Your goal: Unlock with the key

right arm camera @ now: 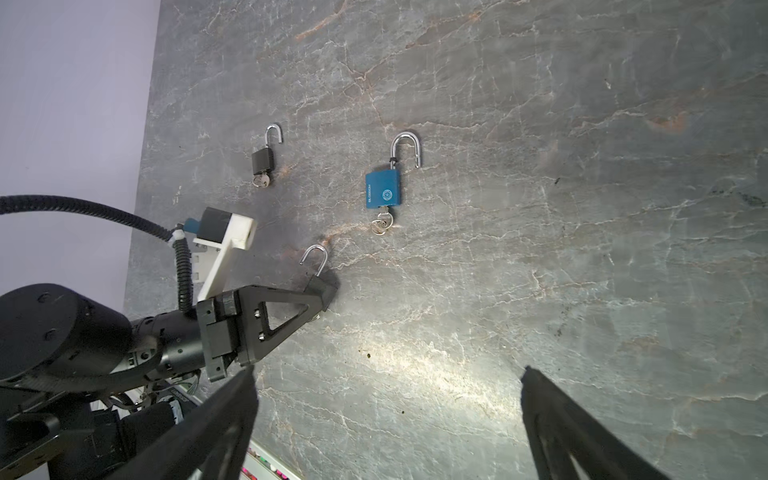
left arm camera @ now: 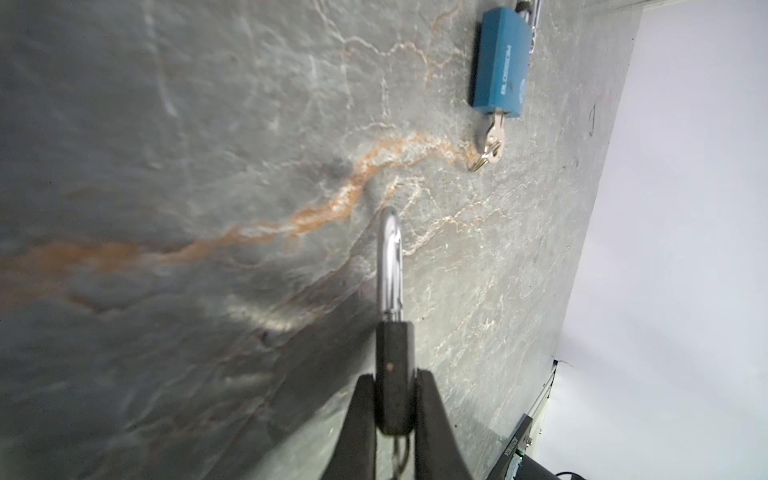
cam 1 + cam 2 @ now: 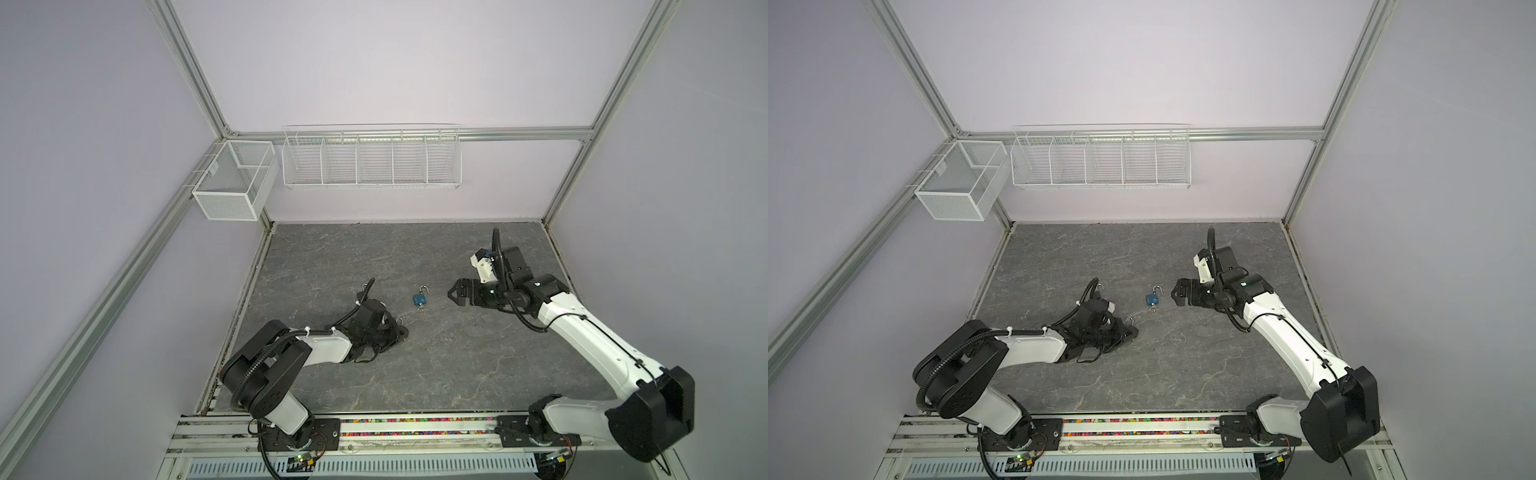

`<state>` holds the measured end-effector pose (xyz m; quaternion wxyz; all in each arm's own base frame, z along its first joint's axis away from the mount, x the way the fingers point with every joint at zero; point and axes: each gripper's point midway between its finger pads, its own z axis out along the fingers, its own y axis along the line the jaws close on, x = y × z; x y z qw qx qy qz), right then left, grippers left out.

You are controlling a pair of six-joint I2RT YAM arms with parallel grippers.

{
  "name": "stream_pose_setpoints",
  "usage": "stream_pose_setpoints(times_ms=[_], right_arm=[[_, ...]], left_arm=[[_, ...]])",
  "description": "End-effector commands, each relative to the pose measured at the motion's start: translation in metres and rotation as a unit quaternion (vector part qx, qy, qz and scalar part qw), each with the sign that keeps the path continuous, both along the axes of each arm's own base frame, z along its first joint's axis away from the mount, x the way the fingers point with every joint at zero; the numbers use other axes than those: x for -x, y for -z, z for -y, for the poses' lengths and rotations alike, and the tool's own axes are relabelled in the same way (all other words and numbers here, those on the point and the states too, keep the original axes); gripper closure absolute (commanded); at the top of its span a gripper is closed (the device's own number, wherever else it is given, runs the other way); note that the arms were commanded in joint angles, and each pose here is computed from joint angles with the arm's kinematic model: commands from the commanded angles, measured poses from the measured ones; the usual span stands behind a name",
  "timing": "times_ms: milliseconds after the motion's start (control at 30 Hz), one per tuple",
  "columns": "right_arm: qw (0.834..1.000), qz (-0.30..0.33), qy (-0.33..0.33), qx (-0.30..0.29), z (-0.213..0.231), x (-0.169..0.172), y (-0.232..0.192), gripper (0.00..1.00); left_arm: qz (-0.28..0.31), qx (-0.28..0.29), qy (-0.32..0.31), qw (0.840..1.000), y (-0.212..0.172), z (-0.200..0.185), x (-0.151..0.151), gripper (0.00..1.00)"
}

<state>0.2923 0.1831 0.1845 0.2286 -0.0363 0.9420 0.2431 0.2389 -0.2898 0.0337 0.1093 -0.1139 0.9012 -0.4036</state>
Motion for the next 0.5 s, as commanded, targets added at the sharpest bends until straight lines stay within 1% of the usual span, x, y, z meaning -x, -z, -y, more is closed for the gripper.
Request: stream_pose_setpoints(times_ms=[0,67,133,167,267,333,367,400,433,467], right_arm=[[1.000,0.006,0.000,0.015,0.006,-0.003,0.005,0.00],[1.000,0.007,0.002,0.017,0.008,-0.003,0.004,0.01],[1.000,0.010,0.004,0.019,0.010,-0.005,0.003,0.01],[1.000,0.010,0.007,0.025,0.012,-0.005,0.004,0.01],[0.998,0.021,0.025,0.053,0.026,-0.010,0.007,0.03],[0.995,0.035,0.052,0.082,0.043,-0.016,0.007,0.06],[0.991,0.045,0.074,0.102,0.056,-0.021,0.007,0.09],[0.985,0.057,0.105,0.129,0.074,-0.027,0.007,0.11],[0.977,0.067,0.134,0.152,0.091,-0.032,0.008,0.11],[0.966,0.078,0.169,0.178,0.111,-0.038,0.008,0.11]], left_arm=[[-0.009,-0.001,-0.014,1.000,0.005,-0.003,-0.001,0.83],[-0.009,-0.010,-0.015,1.000,0.005,-0.006,0.001,0.74],[-0.010,-0.029,-0.022,0.999,0.006,-0.014,0.002,0.62],[-0.011,-0.038,-0.025,0.999,0.007,-0.018,0.003,0.54],[-0.010,-0.064,-0.041,0.997,0.004,-0.031,0.005,0.38],[0.011,-0.080,-0.039,0.996,-0.006,-0.038,0.003,0.30],[0.026,-0.088,-0.044,0.995,-0.016,-0.042,0.000,0.23],[0.040,-0.108,-0.052,0.992,-0.026,-0.051,-0.004,0.15],[0.051,-0.135,-0.068,0.987,-0.033,-0.063,-0.008,0.11],[0.072,-0.175,-0.094,0.977,-0.045,-0.081,-0.015,0.09]])
